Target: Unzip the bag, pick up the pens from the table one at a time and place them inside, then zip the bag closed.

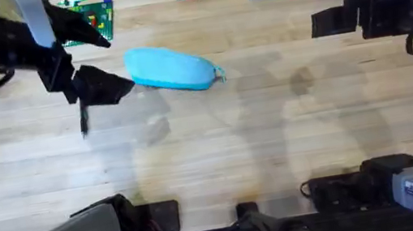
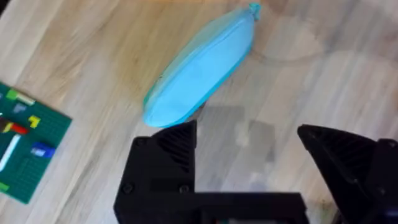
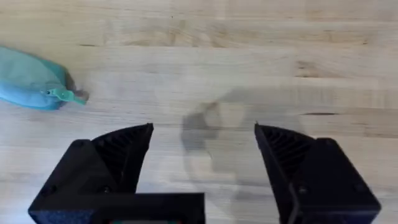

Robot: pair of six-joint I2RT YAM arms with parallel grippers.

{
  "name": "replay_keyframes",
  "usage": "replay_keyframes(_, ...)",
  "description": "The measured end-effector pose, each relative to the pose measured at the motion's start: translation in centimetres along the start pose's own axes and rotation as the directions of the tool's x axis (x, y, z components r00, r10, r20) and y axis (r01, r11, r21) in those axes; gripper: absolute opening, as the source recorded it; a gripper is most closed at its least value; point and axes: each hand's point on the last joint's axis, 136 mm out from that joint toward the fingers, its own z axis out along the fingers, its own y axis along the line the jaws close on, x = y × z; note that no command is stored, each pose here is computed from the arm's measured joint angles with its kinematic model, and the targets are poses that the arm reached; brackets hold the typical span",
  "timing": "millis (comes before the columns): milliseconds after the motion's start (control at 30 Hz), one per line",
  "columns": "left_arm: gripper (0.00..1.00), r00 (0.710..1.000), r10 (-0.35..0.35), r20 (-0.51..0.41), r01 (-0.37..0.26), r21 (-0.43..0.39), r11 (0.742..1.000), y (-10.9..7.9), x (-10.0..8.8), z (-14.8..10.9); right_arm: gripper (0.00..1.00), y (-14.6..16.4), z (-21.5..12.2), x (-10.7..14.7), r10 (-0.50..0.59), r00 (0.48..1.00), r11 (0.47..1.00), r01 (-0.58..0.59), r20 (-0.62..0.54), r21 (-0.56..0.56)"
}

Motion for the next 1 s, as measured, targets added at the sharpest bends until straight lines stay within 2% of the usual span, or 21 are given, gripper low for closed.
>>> replay_keyframes(167, 0.991, 0.999, 0.026, -0.022, -0.022, 0.138, 0.990, 0.2, -0.2, 0.0, 0.998, 0.0, 0.0, 0.0, 0.000, 1.000, 1.000, 0.000, 0.000, -0.001)
replay_keyframes(367, 0.991, 0.995, 0.097, -0.013, -0.090, 0.268, 0.959, 1.1, -0.4, -0.2, 0.997, 0.0, 0.0, 0.1, 0.000, 1.000, 1.000, 0.000, -0.003, -0.001)
replay_keyframes(467, 0.992, 0.992, 0.126, 0.002, -0.122, 0.267, 0.956, 2.7, 0.3, 0.1, 0.997, 0.0, 0.0, 0.3, 0.001, 1.000, 1.000, -0.001, -0.013, -0.001)
replay_keyframes(567, 0.992, 0.992, 0.127, 0.010, -0.125, 0.270, 0.955, 3.8, 1.5, 0.3, 0.997, 0.0, 0.0, 0.4, 0.001, 1.000, 1.000, -0.001, -0.016, 0.000)
replay_keyframes(733, 0.993, 0.988, 0.154, 0.015, -0.153, 0.215, 0.965, 6.2, 3.0, 0.6, 0.997, 0.0, 0.0, 0.4, 0.001, 1.000, 1.000, -0.001, -0.016, 0.000)
replay_keyframes(1000, 0.993, 0.961, 0.274, 0.027, -0.275, 0.090, 0.957, 9.4, 2.7, 1.0, 0.998, 0.0, 0.0, 0.4, 0.001, 1.000, 1.000, -0.001, -0.016, 0.000)
